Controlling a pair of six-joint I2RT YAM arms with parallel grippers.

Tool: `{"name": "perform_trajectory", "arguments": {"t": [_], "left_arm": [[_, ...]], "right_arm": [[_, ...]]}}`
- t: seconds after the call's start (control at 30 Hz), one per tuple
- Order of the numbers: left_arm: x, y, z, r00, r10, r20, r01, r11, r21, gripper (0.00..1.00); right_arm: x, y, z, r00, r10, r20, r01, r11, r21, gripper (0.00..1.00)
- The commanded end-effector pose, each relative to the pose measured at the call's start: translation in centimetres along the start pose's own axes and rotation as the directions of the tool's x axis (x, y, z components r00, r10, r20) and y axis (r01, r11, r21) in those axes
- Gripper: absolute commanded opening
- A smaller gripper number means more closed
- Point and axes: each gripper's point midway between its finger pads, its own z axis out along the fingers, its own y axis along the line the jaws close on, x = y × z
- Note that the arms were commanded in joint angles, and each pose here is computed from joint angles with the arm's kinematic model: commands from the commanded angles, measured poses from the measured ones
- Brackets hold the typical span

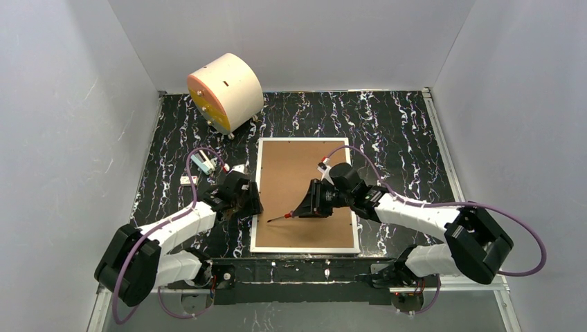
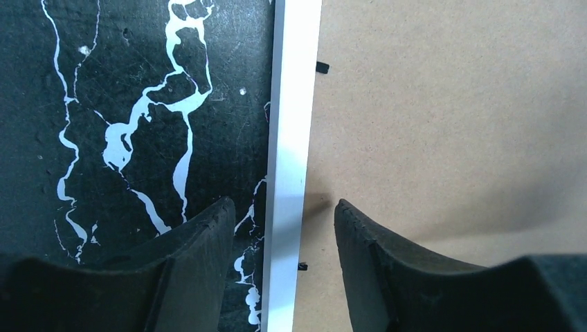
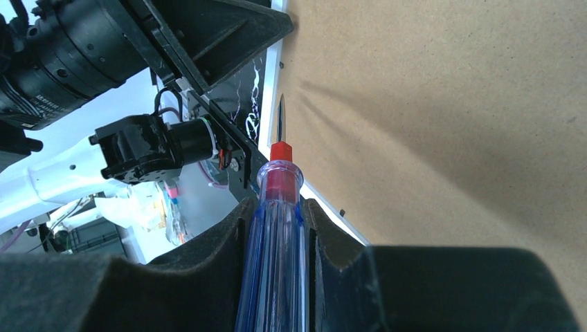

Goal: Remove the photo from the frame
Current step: Release the photo frame item from the photo frame.

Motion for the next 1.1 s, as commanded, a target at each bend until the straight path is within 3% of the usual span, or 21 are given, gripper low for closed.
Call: {"name": "perform_trajectory", "arguments": {"t": [0.0,0.47,0.7,1.07], "left_arm": [[0.4,1.3,0.5,1.000,-0.003,0.008,0.003,0.999,-0.046,0.52],[1.4,1.8,0.6,1.000,0.023,-0.020,-0.024,0.999,-0.049,0.21],[1.4,1.9,0.3,0.999,0.027,-0.018,-0.028,0.999,-0.047,0.18],[1.3,1.6,0.2,0.999,0.030,-0.021,-0.031,0.999,-0.037,0.14]], "right_arm": [[-0.4,1.0,0.7,0.999,-0.034,0.030,0.036,0.999,-0.040,0.01],[-0.7,0.4,2.1,0.996,-0.052,0.069,0.052,0.999,-0.002,0.01],[0.1,-0.1,3.4,1.000,-0.020,0.007,0.020,1.000,0.012,0.01],[-0.2,-1.3,3.7,1.000,-0.008,0.028,0.007,0.998,0.058,0.01]]}}
